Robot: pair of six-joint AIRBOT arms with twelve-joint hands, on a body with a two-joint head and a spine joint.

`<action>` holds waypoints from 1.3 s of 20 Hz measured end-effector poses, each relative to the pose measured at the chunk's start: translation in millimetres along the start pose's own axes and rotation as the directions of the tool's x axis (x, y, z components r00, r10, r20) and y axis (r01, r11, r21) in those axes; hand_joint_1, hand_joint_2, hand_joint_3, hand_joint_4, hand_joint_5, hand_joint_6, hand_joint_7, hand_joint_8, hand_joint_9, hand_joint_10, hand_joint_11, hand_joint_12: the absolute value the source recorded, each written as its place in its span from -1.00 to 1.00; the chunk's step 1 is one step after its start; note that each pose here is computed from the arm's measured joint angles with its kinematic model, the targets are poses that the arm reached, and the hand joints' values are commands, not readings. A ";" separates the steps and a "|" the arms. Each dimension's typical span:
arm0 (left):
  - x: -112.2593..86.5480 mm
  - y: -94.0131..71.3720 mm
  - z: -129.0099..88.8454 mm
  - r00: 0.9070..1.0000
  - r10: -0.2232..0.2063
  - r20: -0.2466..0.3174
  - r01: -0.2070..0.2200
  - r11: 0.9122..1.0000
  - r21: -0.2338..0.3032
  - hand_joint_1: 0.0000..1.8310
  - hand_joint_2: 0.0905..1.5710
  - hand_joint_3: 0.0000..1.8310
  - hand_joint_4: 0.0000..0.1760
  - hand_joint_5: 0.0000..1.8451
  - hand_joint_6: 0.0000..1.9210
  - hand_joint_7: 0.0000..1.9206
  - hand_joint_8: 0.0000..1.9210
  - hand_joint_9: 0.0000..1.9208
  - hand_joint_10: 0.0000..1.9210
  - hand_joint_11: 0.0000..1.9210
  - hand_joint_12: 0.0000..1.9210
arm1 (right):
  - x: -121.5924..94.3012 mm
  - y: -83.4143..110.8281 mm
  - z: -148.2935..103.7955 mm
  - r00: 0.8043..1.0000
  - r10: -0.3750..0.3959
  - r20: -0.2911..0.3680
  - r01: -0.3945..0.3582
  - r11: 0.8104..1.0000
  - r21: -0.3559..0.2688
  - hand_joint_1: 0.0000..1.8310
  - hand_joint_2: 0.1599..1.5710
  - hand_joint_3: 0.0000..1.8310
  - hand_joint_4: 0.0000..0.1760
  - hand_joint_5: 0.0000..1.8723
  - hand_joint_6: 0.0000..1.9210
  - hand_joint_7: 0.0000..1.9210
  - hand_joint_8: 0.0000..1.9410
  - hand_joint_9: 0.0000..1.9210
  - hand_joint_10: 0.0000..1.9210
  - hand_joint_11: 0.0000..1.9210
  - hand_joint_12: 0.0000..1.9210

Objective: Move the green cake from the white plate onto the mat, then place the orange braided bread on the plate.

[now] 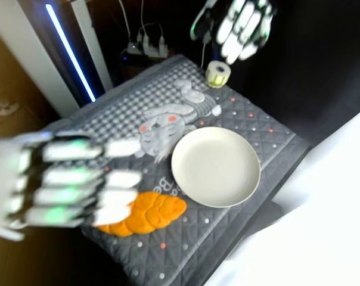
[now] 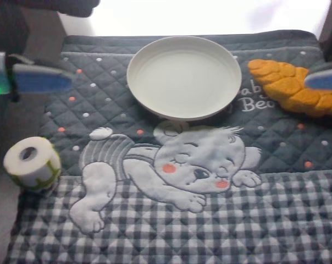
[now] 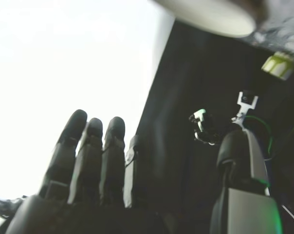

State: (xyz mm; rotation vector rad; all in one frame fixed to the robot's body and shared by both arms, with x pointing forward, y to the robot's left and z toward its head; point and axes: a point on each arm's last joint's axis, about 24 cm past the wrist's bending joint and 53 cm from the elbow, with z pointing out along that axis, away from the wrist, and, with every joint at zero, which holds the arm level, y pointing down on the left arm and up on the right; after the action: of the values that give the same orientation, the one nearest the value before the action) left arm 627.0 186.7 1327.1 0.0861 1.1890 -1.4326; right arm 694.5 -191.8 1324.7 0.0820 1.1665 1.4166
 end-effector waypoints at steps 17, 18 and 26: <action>-22.4 -19.4 -16.5 0.992 0.073 0.104 -0.077 0.996 0.037 -0.06 0.11 -1.00 -0.56 -0.58 -1.00 -0.46 -0.99 -0.41 -0.99 -0.92 0.19 | 27.1 -95.0 -2.6 0.991 -0.044 -0.126 0.081 0.948 0.307 -0.30 -0.44 -1.00 1.00 -1.00 -1.00 -0.96 -1.00 -0.89 -1.00 -0.99 -0.01; -22.3 -19.3 -16.4 0.992 0.072 0.104 -0.076 0.996 0.037 -0.07 0.11 -1.00 -0.57 -0.59 -1.00 -0.46 -1.00 -0.41 -0.99 -0.90 0.17 | 29.6 -97.6 -2.6 0.990 -0.044 -0.133 0.084 0.946 0.314 -0.34 -0.44 -1.00 1.00 -1.00 -1.00 -0.99 -1.00 -0.93 -1.00 -1.00 -0.08; -22.6 -20.6 -16.4 0.992 0.067 0.109 -0.072 0.997 0.040 -0.15 0.12 -1.00 -0.72 -0.61 -1.00 -0.46 -1.00 -0.41 -0.99 -0.91 0.25 | 45.5 -132.3 -4.4 0.984 -0.041 -0.175 0.110 0.906 0.409 -0.18 -0.38 -1.00 1.00 -1.00 -1.00 -0.93 -1.00 -0.87 -1.00 -1.00 -0.04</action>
State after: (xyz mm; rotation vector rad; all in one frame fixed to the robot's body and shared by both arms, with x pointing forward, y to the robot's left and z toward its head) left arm 608.3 208.7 1346.2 0.0789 1.0565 -1.3849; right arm 773.4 -191.4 1209.1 0.2226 1.5815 1.0999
